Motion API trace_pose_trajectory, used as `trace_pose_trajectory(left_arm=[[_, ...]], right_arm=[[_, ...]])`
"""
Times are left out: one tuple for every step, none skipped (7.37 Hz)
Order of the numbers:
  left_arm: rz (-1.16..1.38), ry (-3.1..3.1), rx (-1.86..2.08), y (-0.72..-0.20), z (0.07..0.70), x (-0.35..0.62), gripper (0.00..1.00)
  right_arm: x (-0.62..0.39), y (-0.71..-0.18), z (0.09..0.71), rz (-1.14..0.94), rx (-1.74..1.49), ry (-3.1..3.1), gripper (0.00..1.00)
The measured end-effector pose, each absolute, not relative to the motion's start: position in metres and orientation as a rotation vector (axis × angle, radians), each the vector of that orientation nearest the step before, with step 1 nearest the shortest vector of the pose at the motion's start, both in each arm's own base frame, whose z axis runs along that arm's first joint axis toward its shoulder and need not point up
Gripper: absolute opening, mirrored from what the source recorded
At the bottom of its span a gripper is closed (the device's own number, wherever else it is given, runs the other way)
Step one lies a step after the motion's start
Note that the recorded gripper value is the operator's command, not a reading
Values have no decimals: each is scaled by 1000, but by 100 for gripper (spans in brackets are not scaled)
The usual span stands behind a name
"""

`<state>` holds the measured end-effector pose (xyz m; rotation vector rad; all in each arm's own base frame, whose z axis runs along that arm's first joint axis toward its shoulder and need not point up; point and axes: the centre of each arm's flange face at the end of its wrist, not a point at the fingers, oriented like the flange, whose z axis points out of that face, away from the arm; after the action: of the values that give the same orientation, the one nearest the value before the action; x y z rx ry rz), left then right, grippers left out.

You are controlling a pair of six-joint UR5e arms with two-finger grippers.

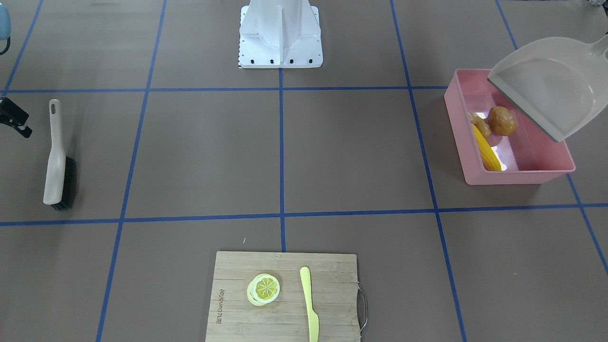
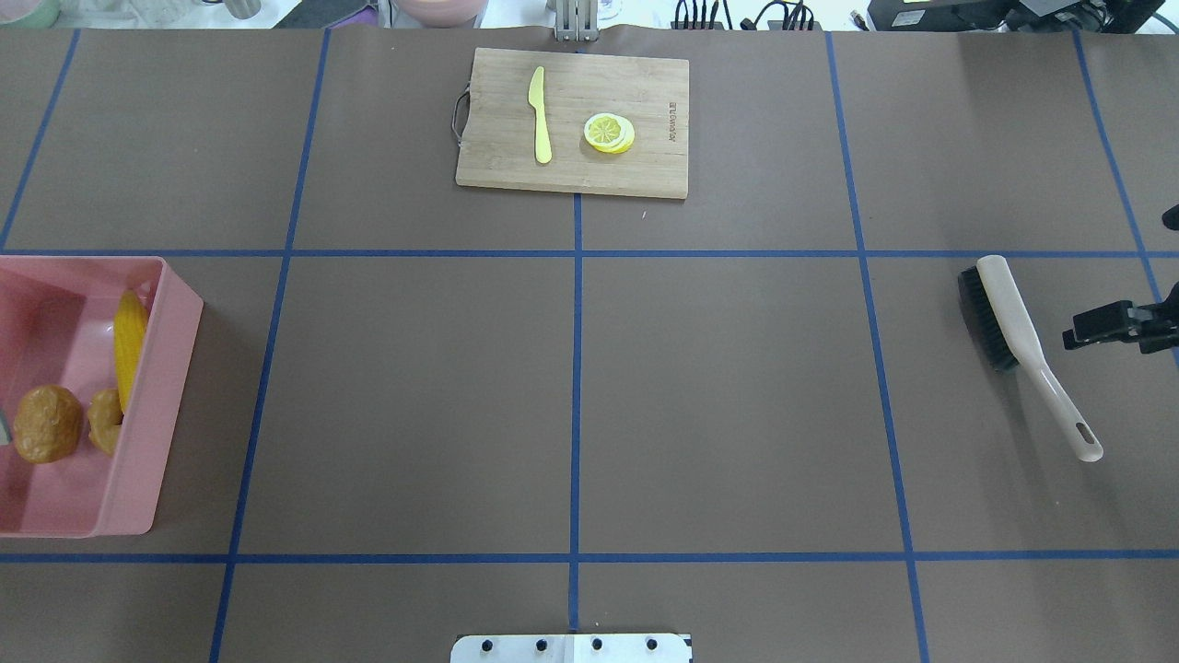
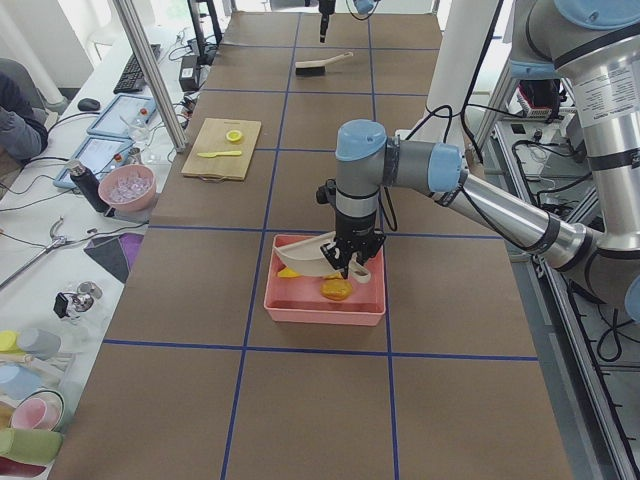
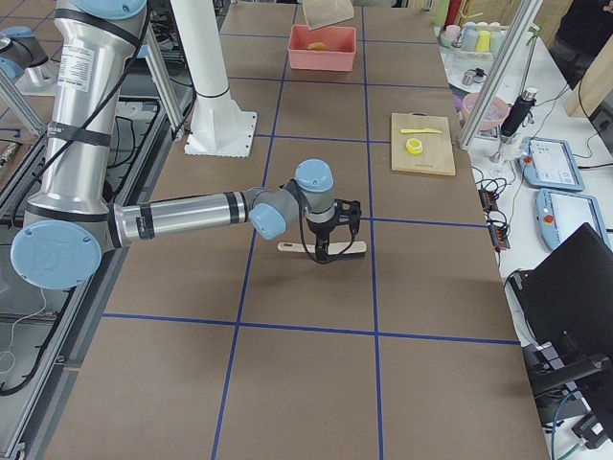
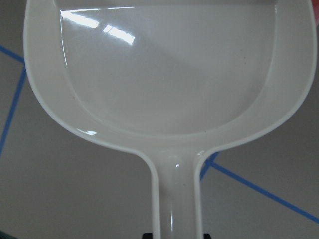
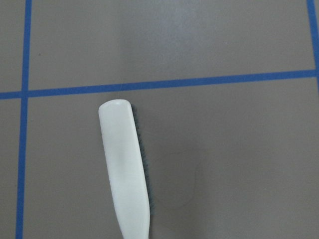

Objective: Sweep and dump trash into bin
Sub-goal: 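Lower the empty dustpan back onto the table with the left gripper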

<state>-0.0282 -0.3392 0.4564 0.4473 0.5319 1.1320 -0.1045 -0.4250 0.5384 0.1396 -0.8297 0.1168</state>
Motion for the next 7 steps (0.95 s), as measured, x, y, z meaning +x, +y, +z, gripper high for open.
trace_pose_trajectory(left_arm=[[1203, 547, 558, -347, 444, -8, 15], [1291, 572, 651, -353, 432, 21, 15], [1380, 606, 740, -362, 417, 57, 15], [1463, 650, 818, -369, 405, 104, 15], [1528, 702, 878, -378, 400, 159, 15], [1570, 738, 920, -392, 395, 215, 16], [1595, 757, 936, -401, 390, 259, 16]], right_arm=[[-80, -431, 541, 104, 179, -810, 100], [-50, -435, 547, 79, 202, -773, 100], [-23, -437, 554, 35, 214, -735, 100], [1, -437, 561, 7, 208, -707, 100], [22, -441, 562, 17, 181, -695, 100], [40, -449, 559, 32, 145, -689, 100], [50, -454, 556, 26, 116, -683, 100]])
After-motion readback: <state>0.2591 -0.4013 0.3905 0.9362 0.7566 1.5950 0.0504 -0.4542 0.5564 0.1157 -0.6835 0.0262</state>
